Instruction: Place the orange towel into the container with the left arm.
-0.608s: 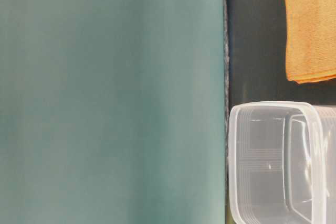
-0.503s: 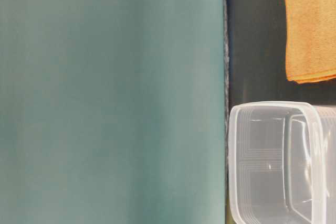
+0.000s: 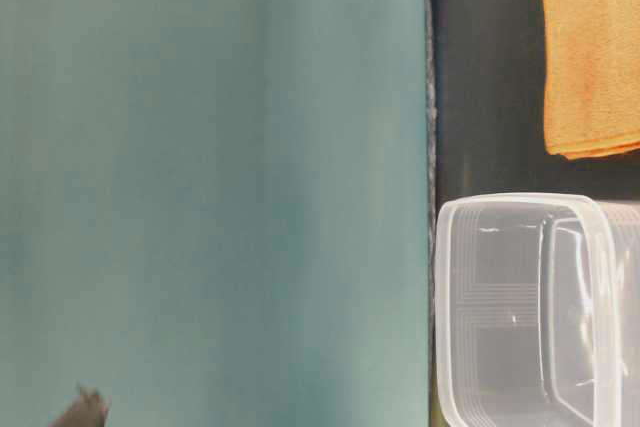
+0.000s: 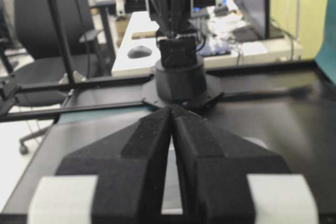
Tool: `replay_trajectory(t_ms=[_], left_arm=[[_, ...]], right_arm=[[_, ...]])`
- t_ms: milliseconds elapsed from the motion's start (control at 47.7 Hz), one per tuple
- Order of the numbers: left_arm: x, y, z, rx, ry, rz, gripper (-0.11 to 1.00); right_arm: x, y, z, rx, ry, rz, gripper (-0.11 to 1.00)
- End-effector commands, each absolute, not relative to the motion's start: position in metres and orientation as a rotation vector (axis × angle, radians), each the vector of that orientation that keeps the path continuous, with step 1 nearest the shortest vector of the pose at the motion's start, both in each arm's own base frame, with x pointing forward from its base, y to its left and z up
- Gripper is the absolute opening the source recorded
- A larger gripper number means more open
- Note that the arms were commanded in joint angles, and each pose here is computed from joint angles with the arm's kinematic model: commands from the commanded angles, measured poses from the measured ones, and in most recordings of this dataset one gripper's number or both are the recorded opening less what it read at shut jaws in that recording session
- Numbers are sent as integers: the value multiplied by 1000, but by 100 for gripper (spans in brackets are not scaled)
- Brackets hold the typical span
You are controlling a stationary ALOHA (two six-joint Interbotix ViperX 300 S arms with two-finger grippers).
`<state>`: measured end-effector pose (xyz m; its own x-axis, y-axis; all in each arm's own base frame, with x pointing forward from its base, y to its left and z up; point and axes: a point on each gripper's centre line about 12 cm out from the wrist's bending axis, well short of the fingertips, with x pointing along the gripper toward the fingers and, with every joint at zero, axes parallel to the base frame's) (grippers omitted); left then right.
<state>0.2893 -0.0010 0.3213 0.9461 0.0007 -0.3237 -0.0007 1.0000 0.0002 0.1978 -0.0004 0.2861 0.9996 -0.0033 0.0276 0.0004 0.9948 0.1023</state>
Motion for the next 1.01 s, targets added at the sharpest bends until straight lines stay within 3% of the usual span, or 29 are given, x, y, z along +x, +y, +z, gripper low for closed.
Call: replay_trajectory(t_ms=[0,84,252,335,482,608,713,776,985], left_arm=[[305,0,330,6,337,3,0],[316,0,326,6,373,4,0],[341,4,322,4,449,18,1],[356,7,320,3,494,28,3],[387,16,307,0,626,51,24],[412,22,289,-4,721,63,63],[433,23,267,14,792,55,86],[448,22,253,35,819,43,91],[490,22,207,110,889,3,90]], right_arm=[[199,-2,289,119,-34,-8,8],[199,-2,289,124,-30,-8,22],[199,-1,287,125,-14,-8,63],[199,-1,285,119,0,-8,74],[199,-2,282,115,21,-12,73],[197,-2,284,116,15,-15,73],[195,-3,286,116,2,-15,73],[194,-3,288,116,-6,-17,73],[190,-4,292,115,-30,-20,73]])
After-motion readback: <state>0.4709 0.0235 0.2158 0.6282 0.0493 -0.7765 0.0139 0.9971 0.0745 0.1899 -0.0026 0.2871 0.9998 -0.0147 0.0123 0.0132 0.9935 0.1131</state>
